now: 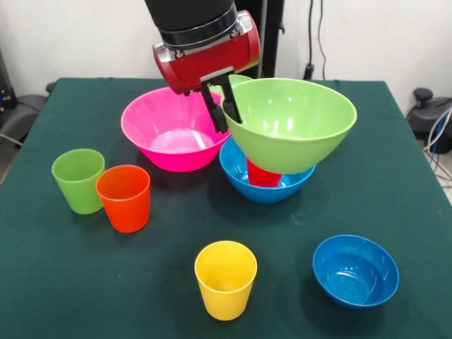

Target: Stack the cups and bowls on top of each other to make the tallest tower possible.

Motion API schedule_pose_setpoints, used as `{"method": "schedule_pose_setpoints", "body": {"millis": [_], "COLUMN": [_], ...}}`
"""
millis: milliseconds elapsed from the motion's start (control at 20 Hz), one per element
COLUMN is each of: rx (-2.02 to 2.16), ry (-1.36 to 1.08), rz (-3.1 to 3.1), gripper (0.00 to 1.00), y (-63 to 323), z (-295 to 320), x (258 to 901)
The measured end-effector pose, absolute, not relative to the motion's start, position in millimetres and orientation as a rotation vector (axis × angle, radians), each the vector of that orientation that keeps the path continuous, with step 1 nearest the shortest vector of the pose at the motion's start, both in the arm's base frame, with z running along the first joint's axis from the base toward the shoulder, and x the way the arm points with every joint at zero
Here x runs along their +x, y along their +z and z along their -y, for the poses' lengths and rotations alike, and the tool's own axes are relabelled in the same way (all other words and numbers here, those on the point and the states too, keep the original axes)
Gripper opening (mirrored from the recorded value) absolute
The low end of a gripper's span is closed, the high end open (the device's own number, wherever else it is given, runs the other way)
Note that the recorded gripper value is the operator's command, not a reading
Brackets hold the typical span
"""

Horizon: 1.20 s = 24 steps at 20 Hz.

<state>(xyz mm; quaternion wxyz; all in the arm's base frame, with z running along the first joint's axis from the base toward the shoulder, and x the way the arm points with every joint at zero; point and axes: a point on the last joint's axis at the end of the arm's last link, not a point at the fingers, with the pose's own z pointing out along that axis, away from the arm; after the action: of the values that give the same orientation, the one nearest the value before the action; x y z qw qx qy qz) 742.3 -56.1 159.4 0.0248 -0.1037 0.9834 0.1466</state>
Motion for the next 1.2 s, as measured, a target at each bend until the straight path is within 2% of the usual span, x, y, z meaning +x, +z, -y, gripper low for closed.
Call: {"method": "schedule_pose_setpoints", "body": {"millis": [400,700,900,1200], "rx": [-0.341,-0.341,-0.326,-0.321], "ry": [0.424,0.388,0.342,0.284], "rz": [-3.066,-3.118,-3.125,-3.086], "gripper": [0.00,0.00,0.00,0.00], "y": [156.9,157.8,143.3,117.0], "z": [55.3,56.6,63.3,70.1], "x": [717.6,663.2,618.0,589.4]}}
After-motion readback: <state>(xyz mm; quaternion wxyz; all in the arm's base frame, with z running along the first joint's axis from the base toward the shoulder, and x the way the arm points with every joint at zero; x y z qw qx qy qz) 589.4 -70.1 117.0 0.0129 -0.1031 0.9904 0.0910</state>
